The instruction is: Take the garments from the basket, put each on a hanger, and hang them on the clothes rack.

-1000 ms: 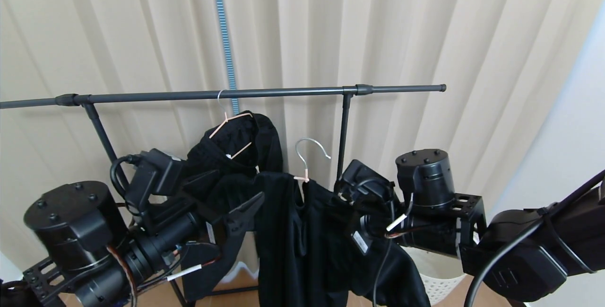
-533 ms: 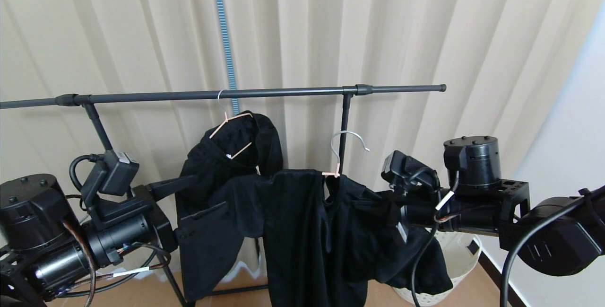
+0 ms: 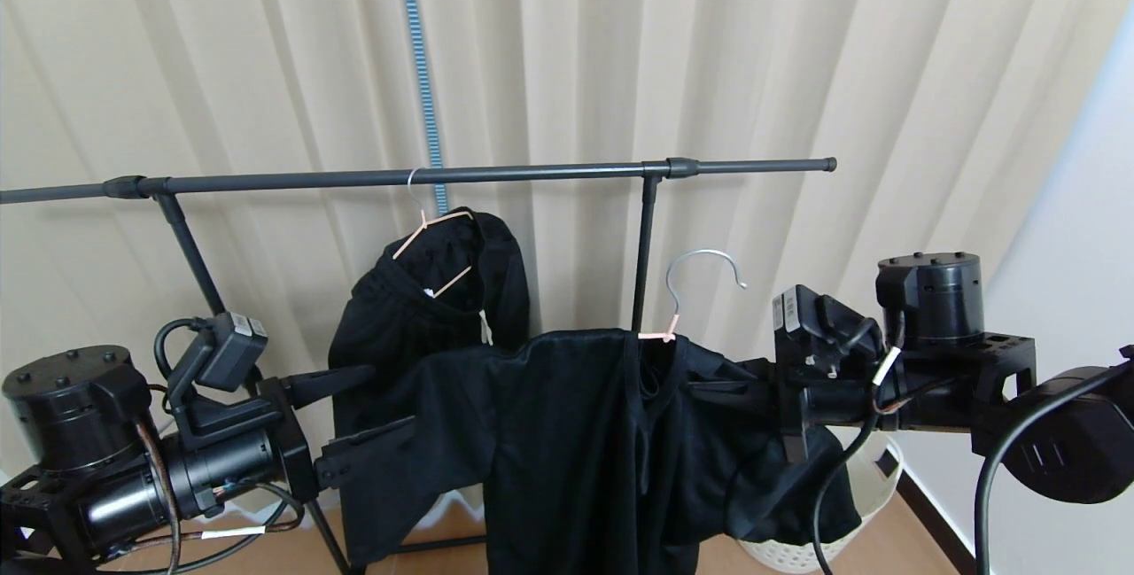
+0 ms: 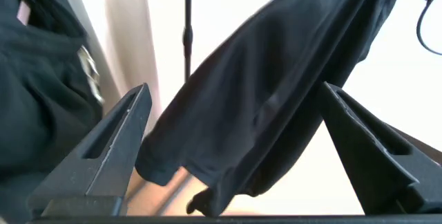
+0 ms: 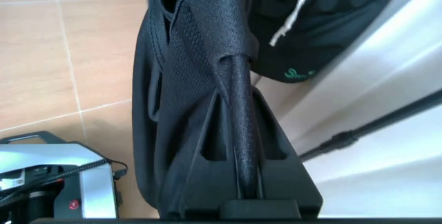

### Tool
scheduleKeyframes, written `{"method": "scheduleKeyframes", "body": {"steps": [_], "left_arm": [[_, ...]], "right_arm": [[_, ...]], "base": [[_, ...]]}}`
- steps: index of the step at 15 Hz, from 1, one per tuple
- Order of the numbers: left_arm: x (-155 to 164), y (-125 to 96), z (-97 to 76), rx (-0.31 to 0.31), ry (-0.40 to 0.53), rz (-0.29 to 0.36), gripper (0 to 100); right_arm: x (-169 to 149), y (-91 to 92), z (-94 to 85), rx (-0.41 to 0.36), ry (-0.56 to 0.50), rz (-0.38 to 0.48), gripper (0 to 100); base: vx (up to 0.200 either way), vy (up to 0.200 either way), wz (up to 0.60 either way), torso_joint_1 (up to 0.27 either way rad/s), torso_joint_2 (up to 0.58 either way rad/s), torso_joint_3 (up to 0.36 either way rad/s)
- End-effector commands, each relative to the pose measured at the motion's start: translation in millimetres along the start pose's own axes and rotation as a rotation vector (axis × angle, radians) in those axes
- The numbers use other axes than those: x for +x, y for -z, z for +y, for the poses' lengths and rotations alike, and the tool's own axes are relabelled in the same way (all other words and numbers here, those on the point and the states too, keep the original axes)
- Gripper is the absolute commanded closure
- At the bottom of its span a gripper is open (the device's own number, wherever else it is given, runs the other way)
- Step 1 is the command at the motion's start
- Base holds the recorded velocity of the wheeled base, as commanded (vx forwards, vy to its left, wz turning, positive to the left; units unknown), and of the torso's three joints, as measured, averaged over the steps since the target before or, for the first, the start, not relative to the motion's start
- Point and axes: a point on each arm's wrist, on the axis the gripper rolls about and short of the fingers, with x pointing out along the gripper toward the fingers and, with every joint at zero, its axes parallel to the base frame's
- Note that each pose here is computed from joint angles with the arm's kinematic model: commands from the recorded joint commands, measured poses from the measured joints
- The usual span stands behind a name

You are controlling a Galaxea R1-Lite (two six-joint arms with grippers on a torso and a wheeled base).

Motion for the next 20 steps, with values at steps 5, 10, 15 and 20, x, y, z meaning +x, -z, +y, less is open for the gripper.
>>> {"method": "scheduleKeyframes", "body": {"steps": [5,10,15,20], "left_arm": [[10,14,1.7,-0.043,0.023,0.053,0],[12,14,2.5,-0.04,0.023,0.049,100],[8,11,8.5,-0.019,-0.007,0.015,100],[-1,3,23.3,0.007,-0.072,-0.041,100]], "right_arm": [[-5,-6.1,1.9,-0.009,-0.035,-0.039,100],[-5,-6.2,1.5,-0.009,-0.034,-0.04,100],[-12,-4.3,-7.8,-0.003,0.006,-0.042,100],[-18,-2.1,-11.8,0.0,0.013,-0.051,100]], "base": [[0.0,0.0,0.0,0.0,0.0,0.0],[0.0,0.0,0.0,0.0,0.0,0.0],[0.0,0.0,0.0,0.0,0.0,0.0],[0.0,0.0,0.0,0.0,0.0,0.0]]}}
